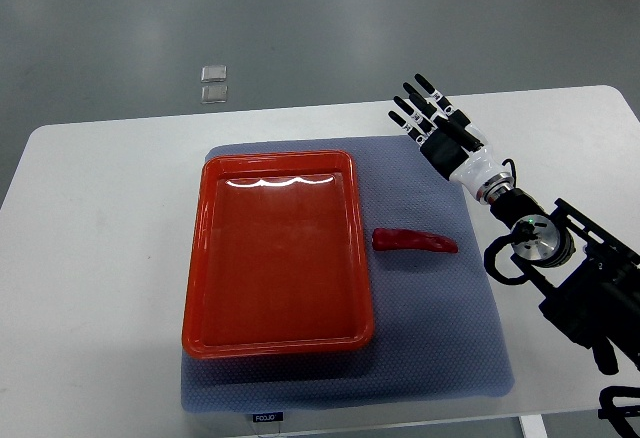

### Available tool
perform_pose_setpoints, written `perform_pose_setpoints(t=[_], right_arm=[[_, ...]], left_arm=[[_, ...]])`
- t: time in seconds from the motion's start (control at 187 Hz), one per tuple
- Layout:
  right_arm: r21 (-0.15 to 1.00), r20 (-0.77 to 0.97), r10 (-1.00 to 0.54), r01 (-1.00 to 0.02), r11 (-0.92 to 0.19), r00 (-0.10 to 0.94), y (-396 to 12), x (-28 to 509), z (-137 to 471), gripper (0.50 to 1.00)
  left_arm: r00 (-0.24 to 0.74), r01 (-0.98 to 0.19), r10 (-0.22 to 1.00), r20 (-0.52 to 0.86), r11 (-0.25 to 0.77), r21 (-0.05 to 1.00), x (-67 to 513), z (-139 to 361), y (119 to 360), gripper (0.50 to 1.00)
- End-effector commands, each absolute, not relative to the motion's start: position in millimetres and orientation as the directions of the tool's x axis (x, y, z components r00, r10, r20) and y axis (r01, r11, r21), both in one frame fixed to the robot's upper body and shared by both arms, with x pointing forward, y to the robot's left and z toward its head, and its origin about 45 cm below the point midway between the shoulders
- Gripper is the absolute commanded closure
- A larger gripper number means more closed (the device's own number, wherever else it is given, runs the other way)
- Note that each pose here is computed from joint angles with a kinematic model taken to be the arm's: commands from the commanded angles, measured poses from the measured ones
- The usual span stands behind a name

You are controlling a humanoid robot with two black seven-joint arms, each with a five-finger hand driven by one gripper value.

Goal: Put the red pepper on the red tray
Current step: 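Move the right hand down toward the red chili pepper beside the tray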

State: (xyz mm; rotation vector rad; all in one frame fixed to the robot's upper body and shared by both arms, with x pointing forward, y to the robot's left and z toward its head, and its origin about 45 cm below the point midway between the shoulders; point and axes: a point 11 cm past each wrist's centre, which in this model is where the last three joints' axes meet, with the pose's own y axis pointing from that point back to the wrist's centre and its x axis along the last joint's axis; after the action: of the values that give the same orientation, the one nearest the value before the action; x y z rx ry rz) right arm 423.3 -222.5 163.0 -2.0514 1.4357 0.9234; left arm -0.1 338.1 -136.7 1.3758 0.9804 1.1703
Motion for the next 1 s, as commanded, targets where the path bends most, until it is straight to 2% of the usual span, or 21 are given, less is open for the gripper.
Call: perform_pose_setpoints(t=[0.0, 0.241, 0.412, 0.46, 0.465, 0.529, 0.583, 0.588, 0.615, 0.706, 0.765, 0.818, 0.866, 0.872, 0.882, 0.995], right_arm=[[0.001, -0.743, -0.628, -0.938, -0.346, 0.231, -222.7, 423.5, 163.4, 0.589], [-0.005, -0.727, -0.641, -0.934, -0.356, 0.248, -223.3, 425.2, 166.9, 0.589], [0.003, -0.608, -0.708, -0.891, -0.455, 0.360, -206.4, 429.4, 177.0, 0.589], [0.003, -0.608, -0.708, -0.891, -0.455, 0.360, -206.4, 429.4, 177.0, 0.589], [0.018, -0.530, -0.743, -0.870, -0.492, 0.409, -206.9, 432.0, 182.4, 0.589], [0.059, -0.401, -0.778, -0.834, -0.549, 0.484, -206.6, 432.9, 186.5, 0.589], [0.059, -0.401, -0.778, -0.833, -0.549, 0.484, -206.6, 432.9, 186.5, 0.589], [0.113, -0.269, -0.784, -0.791, -0.602, 0.559, -202.4, 433.0, 189.6, 0.589], [0.137, -0.203, -0.781, -0.772, -0.620, 0.591, -201.6, 433.1, 191.9, 0.589], [0.244, 0.051, -0.715, -0.703, -0.668, 0.697, -206.8, 430.5, 200.5, 0.589], [0.347, 0.233, -0.606, -0.647, -0.679, 0.761, -211.5, 424.6, 206.0, 0.591], [0.435, 0.349, -0.502, -0.611, -0.661, 0.791, -219.9, 417.8, 209.5, 0.591], [0.435, 0.349, -0.502, -0.611, -0.661, 0.791, -219.9, 417.8, 209.5, 0.591], [0.489, 0.416, -0.433, -0.597, -0.636, 0.800, -231.1, 410.7, 214.6, 0.591], [0.498, 0.425, -0.423, -0.597, -0.629, 0.800, -234.0, 409.2, 215.7, 0.593], [0.537, 0.465, -0.385, -0.600, -0.593, 0.797, -246.3, 395.5, 221.3, 0.595]], left_arm=[[0.191, -0.036, 0.972, 0.137, -0.132, 0.991, -0.1, -136.7, 338.1, 0.500], [0.191, -0.036, 0.972, 0.135, -0.131, 0.991, -0.1, -136.7, 337.6, 0.500], [0.191, -0.036, 0.972, 0.135, -0.131, 0.991, -0.1, -136.7, 337.6, 0.500], [0.191, -0.036, 0.972, 0.135, -0.131, 0.991, -0.1, -136.7, 337.6, 0.500], [0.191, -0.036, 0.972, 0.135, -0.131, 0.991, -0.1, -136.7, 337.6, 0.500], [0.191, -0.036, 0.972, 0.135, -0.131, 0.991, -0.1, -136.7, 337.6, 0.500], [0.191, -0.036, 0.972, 0.135, -0.131, 0.991, -0.1, -136.7, 337.6, 0.500], [0.191, -0.036, 0.972, 0.135, -0.131, 0.991, -0.1, -136.7, 337.6, 0.500], [0.191, -0.036, 0.972, 0.135, -0.131, 0.991, -0.1, -136.7, 337.6, 0.500], [0.191, -0.036, 0.972, 0.135, -0.131, 0.991, -0.1, -136.7, 337.6, 0.500], [0.191, -0.036, 0.972, 0.135, -0.131, 0.991, -0.1, -136.7, 337.6, 0.500], [0.191, -0.036, 0.972, 0.135, -0.131, 0.991, -0.1, -136.7, 337.6, 0.500], [0.191, -0.036, 0.972, 0.135, -0.131, 0.991, -0.1, -136.7, 337.6, 0.500], [0.191, -0.036, 0.972, 0.135, -0.131, 0.991, -0.1, -136.7, 337.6, 0.500], [0.191, -0.036, 0.972, 0.135, -0.131, 0.991, -0.1, -136.7, 337.6, 0.500], [0.191, -0.036, 0.972, 0.135, -0.131, 0.991, -0.1, -136.7, 337.6, 0.500]])
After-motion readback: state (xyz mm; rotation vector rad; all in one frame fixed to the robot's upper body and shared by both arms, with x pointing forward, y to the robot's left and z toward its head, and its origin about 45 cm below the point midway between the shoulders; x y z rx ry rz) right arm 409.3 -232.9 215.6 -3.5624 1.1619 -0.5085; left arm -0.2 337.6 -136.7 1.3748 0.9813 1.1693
